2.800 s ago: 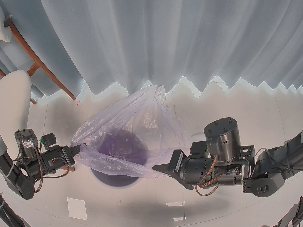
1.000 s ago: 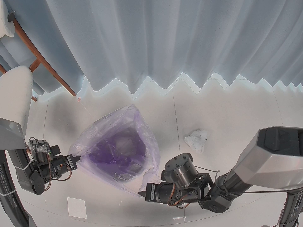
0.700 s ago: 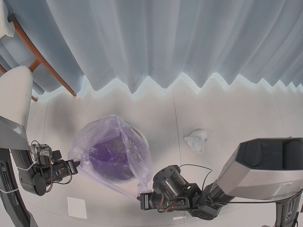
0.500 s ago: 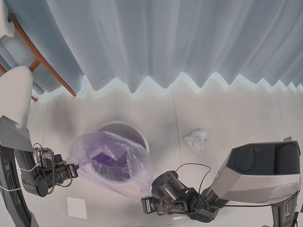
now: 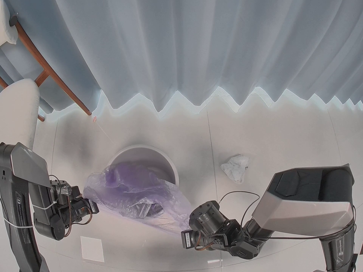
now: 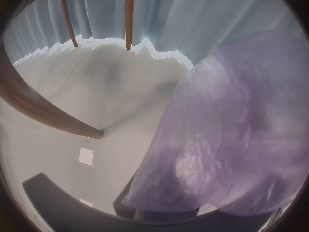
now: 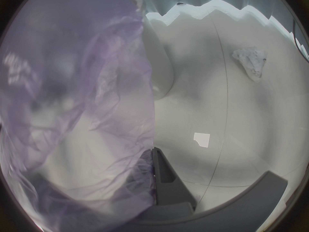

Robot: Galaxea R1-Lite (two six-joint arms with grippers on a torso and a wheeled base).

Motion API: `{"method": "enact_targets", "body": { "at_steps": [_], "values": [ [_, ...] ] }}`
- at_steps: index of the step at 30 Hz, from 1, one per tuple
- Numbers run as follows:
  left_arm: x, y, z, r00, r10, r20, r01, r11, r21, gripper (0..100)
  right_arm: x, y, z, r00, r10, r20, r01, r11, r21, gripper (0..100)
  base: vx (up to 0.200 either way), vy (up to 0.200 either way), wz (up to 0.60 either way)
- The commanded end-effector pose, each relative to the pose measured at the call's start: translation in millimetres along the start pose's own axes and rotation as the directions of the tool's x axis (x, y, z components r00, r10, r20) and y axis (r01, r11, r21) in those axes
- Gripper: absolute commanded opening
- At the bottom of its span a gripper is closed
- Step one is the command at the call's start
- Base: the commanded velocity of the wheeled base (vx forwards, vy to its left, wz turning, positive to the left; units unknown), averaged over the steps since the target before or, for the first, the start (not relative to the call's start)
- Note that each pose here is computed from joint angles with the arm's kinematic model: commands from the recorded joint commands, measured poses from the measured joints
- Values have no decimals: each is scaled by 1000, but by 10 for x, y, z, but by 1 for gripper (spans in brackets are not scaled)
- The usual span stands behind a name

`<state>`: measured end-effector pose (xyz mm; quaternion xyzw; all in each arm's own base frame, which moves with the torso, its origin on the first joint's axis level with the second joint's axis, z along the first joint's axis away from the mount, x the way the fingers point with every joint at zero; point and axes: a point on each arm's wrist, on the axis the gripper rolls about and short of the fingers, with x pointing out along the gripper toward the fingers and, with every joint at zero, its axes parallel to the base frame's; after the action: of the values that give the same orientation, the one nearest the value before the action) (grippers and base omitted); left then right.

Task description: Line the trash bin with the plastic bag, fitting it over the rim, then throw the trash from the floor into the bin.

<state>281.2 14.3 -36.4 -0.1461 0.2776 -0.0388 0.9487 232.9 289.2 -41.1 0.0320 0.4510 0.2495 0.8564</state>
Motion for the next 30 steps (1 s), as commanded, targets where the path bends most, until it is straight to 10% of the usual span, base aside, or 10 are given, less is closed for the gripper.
{"method": "enact_targets", "body": {
  "at_steps": [1, 10, 11, 13, 14, 30],
  "values": [
    [15, -12, -17, 1000, 9, -3, -9, 1000, 3, 0, 1, -46, 53, 1000, -14, 21, 14, 1000, 20, 0, 0, 0, 0],
    [-96, -66, 35, 1000, 2, 10, -3, 1000, 7, 0, -2, -51, 106, 994, -10, 107, 4, 998, 60, 0, 0, 0, 0],
    [-106, -65, 23, 1000, 4, 4, -4, 1000, 7, 100, -4, -58, 95, 994, -12, 107, 6, 998, 58, 0, 0, 0, 0],
    [-111, -67, 26, 1000, 4, 6, -4, 1000, 7, 100, -17, -70, 65, 995, -18, 94, 13, 998, 56, 0, 0, 0, 0],
    [-118, -72, 40, 1000, 1, 11, -1, 1000, 8, 100, -21, -78, 51, 996, -20, 92, 14, 998, 56, 100, 0, 0, 0],
    [-979, -360, 396, 979, -66, 195, 51, 995, 81, 100, -1012, 84, -101, 980, 191, 49, -194, 979, 65, 100, 0, 0, 0]
  ]
}}
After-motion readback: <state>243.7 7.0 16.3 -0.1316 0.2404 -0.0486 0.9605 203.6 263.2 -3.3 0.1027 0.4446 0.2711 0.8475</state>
